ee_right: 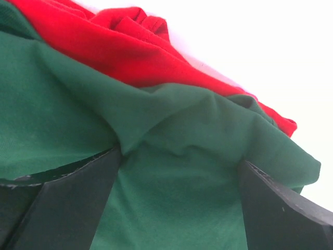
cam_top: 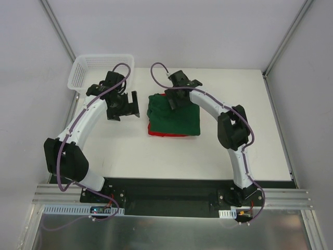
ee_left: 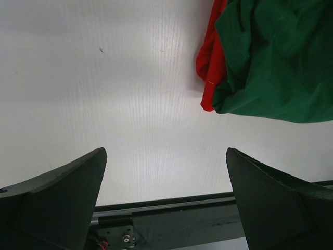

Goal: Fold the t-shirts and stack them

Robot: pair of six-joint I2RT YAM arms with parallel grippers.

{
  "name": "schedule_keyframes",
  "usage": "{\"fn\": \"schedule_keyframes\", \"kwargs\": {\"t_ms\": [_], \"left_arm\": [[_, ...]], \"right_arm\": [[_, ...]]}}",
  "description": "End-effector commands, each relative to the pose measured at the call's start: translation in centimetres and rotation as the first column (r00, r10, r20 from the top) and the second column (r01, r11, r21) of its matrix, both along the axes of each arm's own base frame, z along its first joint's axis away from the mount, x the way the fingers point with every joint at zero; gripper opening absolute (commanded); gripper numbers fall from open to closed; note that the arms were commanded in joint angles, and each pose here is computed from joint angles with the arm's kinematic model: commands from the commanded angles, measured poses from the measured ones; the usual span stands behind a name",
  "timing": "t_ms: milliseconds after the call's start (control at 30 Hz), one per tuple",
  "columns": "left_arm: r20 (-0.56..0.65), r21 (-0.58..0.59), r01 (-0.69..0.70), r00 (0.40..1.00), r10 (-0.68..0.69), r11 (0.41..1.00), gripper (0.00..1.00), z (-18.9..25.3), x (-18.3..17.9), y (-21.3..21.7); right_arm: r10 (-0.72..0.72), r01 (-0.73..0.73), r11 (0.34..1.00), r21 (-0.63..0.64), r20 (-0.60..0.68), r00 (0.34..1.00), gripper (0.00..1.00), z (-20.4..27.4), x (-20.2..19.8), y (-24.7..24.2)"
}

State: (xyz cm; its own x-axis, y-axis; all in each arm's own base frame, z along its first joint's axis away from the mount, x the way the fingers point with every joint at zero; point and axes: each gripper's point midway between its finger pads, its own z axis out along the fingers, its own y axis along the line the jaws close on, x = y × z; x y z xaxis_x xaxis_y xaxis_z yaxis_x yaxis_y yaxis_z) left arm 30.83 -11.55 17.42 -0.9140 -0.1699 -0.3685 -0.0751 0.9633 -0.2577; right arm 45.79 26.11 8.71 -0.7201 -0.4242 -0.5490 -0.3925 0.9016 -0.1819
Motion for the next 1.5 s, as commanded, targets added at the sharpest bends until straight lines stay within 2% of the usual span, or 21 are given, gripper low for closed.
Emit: {"fn": "schedule_keyframes", "kwargs": {"t_ms": [0,167,267,567,733,1100,1200,1467], "left_arm": [[-0.021,0.012,0.024,1.0,-0.024,1.0,0.99,-0.4,-0.3,-0.5],[-0.018,0.012,0.039,0.999,-0.039,0.999,0.99,-0.3,-0.1,-1.1],[-0.021,0.019,0.042,0.999,-0.042,0.999,0.99,-0.5,-0.1,-1.2],[-0.042,0.097,-0.003,0.999,0.007,0.995,0.99,-2.0,-0.9,0.7],[-0.068,0.085,-0.051,0.996,0.057,0.995,0.99,-2.6,-1.4,2.2],[-0.056,0.071,-0.093,0.994,0.097,0.993,0.99,-2.3,-2.1,3.9],[-0.056,0.066,-0.09,0.994,0.093,0.994,0.99,-2.2,-2.1,3.8],[-0.043,0.047,-0.084,0.995,0.086,0.995,1.0,-1.7,-2.0,3.5]], "right_arm": [[-0.044,0.04,0.998,0.047,0.084,0.995,0.96,6.1,-0.4,-1.3],[0.039,-0.068,0.975,0.21,0.138,0.99,0.96,9.1,-1.3,1.9],[0.116,-0.154,0.956,0.249,0.161,0.98,0.96,9.7,-1.9,4.2],[0.3,-0.32,0.881,0.348,0.113,0.947,0.96,6.3,-2.6,10.3],[0.356,-0.376,0.863,0.339,0.121,0.927,0.97,5.0,-2.7,12.0],[0.407,-0.405,0.873,0.272,0.054,0.912,0.96,1.0,-2.8,13.2],[0.399,-0.403,0.878,0.256,0.073,0.914,0.96,1.9,-2.6,12.8],[0.351,-0.384,0.89,0.247,0.166,0.921,0.96,8.1,-2.4,11.2]]}}
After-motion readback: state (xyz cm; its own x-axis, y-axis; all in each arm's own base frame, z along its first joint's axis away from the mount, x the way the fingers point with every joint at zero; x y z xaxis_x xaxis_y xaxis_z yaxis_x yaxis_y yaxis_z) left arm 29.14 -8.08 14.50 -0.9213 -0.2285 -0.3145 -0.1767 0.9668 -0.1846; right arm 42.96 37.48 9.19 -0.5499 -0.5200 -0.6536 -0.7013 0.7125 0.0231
